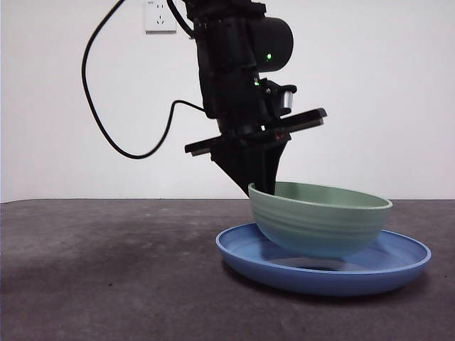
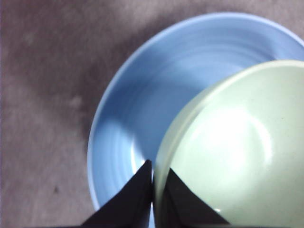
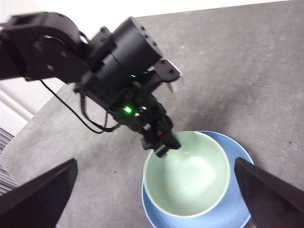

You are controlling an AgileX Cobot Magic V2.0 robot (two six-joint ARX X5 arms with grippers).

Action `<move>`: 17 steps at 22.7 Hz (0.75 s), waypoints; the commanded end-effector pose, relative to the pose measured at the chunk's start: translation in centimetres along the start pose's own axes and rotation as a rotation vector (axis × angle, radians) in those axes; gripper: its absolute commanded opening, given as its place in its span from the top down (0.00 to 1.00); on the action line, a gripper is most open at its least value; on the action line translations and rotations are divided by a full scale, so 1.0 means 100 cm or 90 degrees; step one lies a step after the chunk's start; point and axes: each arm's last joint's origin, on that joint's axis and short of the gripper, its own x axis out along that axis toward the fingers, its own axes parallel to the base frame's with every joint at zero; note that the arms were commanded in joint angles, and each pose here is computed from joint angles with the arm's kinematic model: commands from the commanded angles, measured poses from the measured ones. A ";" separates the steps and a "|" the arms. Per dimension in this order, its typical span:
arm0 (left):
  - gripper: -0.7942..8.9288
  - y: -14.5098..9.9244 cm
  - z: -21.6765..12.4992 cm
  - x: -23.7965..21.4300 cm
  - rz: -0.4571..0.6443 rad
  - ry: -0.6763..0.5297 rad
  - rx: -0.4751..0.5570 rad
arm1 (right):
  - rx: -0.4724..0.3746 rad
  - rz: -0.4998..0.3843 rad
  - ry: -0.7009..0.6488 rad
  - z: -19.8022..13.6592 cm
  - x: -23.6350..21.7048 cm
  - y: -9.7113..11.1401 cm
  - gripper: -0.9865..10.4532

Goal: Place the green bowl on the blue plate

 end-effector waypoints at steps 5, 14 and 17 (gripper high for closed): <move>0.90 -0.003 0.007 0.018 -0.002 -0.001 -0.008 | -0.012 0.004 -0.007 0.004 -0.002 0.002 0.38; 0.67 -0.004 0.006 0.017 -0.001 0.002 -0.026 | -0.011 0.004 -0.007 0.004 -0.002 0.002 0.38; 0.43 -0.001 0.009 0.002 0.004 0.020 -0.025 | -0.011 0.004 -0.006 0.004 -0.002 0.002 0.38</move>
